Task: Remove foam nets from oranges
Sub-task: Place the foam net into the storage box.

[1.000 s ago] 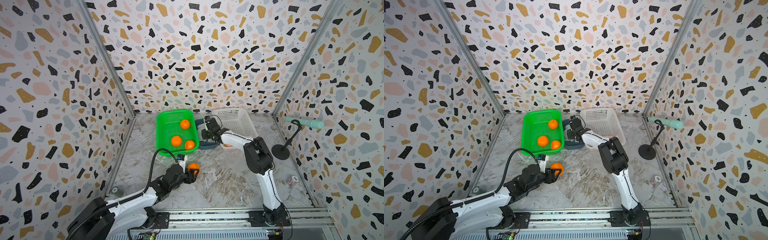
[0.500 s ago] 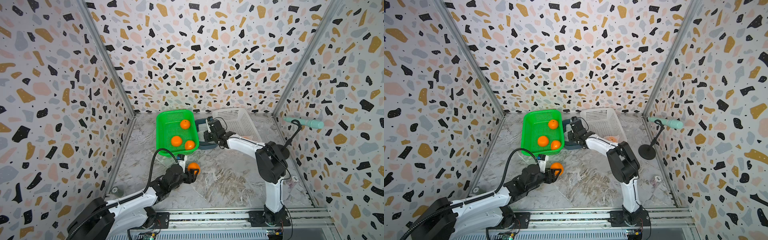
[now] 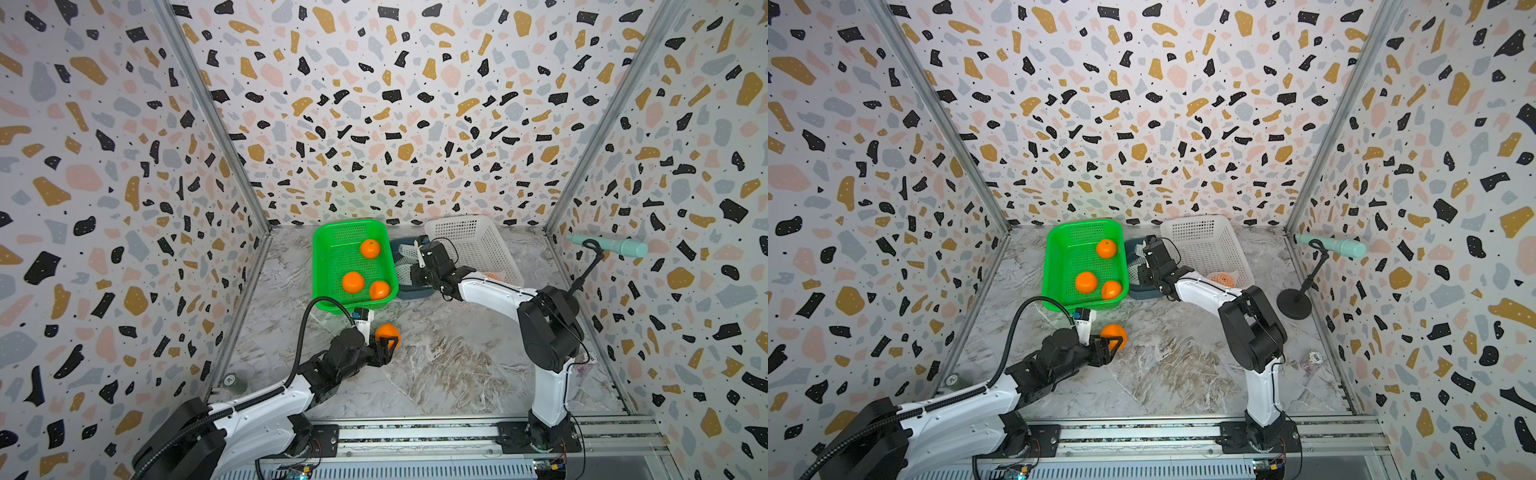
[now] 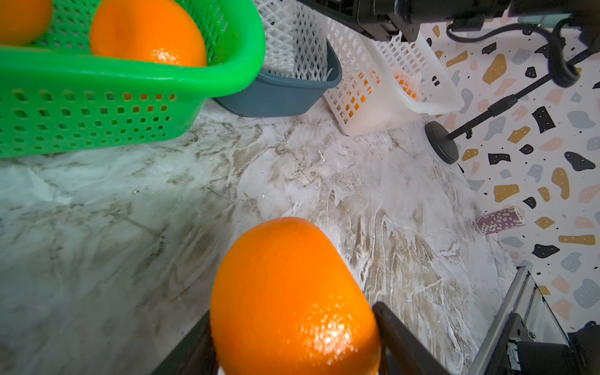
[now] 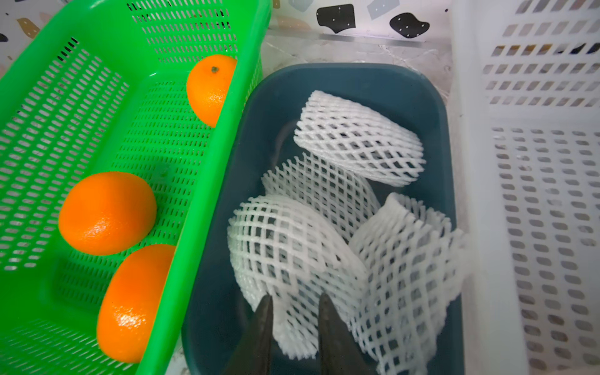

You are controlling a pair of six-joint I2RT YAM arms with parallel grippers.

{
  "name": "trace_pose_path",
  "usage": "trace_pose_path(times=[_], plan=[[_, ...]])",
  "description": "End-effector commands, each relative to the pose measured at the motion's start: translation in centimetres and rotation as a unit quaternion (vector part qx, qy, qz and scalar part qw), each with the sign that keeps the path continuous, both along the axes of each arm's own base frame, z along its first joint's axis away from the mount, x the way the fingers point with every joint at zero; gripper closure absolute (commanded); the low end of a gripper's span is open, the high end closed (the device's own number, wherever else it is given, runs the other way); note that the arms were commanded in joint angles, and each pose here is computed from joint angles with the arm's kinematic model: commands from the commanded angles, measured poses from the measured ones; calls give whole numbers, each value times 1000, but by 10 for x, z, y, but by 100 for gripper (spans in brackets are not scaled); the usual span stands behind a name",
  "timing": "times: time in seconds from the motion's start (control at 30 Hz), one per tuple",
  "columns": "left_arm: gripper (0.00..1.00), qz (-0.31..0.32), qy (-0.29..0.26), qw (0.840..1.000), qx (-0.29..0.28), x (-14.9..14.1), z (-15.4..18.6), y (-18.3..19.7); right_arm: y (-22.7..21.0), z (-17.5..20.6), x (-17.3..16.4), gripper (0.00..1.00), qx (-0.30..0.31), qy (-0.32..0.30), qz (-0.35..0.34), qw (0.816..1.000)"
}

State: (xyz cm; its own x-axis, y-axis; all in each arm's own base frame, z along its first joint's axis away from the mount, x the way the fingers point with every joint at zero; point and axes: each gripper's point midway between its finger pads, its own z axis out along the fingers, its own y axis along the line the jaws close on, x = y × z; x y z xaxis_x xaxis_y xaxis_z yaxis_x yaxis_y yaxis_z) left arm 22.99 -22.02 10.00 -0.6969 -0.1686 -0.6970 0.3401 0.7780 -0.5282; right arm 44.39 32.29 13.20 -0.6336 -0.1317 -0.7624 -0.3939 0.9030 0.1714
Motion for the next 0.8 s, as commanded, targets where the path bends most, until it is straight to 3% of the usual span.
trace_pose_path(times=[0.0, 0.4, 0.77], plan=[[29, -1, -15, 1000, -7, 2, 7, 0, 14, 49, 2, 74, 27, -39, 24, 999], [29, 1, -14, 1000, -7, 1, 7, 1, 43, 19, 29, 76, 5, -6, 53, 999], [29, 3, -17, 1000, -7, 1, 9, 4, 32, -7, 26, 77, -8, 12, 37, 999]])
